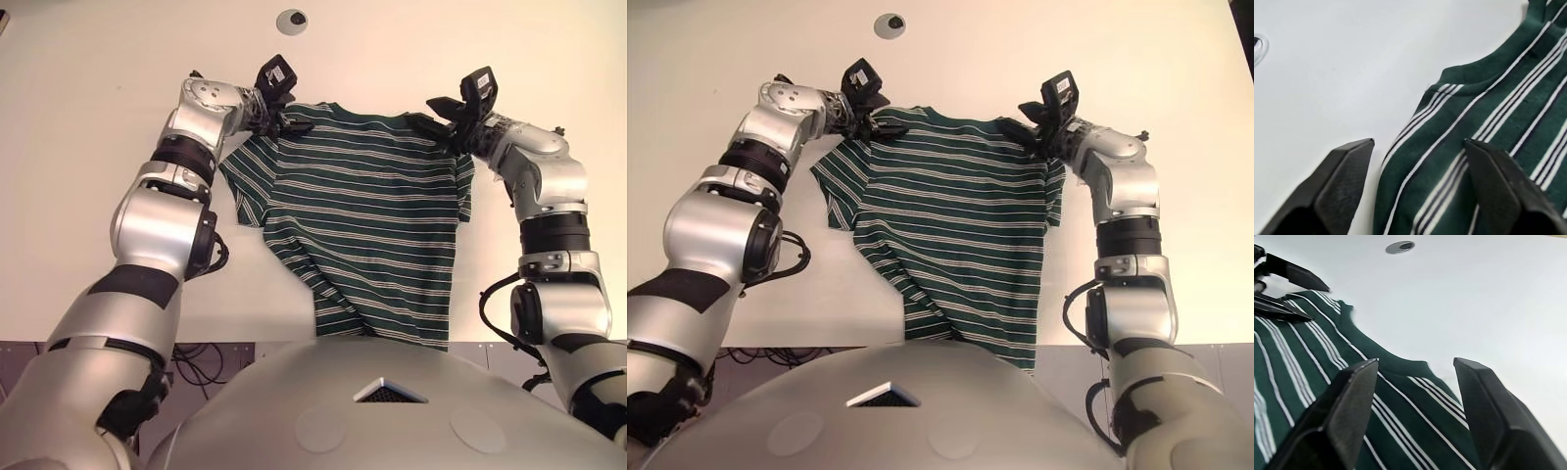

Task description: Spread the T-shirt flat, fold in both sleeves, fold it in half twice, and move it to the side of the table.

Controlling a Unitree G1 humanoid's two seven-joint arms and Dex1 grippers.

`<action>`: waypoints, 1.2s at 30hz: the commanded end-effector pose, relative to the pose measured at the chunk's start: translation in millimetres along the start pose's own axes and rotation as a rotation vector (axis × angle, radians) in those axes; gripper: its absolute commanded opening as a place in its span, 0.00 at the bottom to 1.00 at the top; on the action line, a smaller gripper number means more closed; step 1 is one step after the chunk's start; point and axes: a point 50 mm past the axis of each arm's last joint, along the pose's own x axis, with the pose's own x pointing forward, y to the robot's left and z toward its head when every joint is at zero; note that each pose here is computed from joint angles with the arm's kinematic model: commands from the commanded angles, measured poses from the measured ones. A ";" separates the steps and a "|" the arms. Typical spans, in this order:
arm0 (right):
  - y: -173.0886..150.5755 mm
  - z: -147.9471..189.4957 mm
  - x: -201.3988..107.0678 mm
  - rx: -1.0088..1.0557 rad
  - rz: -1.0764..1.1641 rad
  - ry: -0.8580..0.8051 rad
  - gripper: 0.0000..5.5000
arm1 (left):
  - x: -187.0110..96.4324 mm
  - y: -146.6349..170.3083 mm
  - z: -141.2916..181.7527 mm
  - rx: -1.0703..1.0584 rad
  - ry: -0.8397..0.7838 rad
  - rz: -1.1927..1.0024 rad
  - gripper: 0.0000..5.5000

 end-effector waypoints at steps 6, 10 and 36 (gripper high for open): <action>7.4 -46.5 5.6 -0.132 0.083 0.270 0.45 | 5.2 -16.4 -49.6 -0.022 0.185 -0.041 0.41; 11.2 -55.5 2.4 -0.147 0.128 0.317 0.33 | 4.9 -16.6 -50.3 -0.006 0.186 -0.044 0.32; -12.9 86.6 1.1 -0.276 -0.052 -0.249 0.00 | -39.7 43.8 38.2 -0.079 -0.310 0.283 0.00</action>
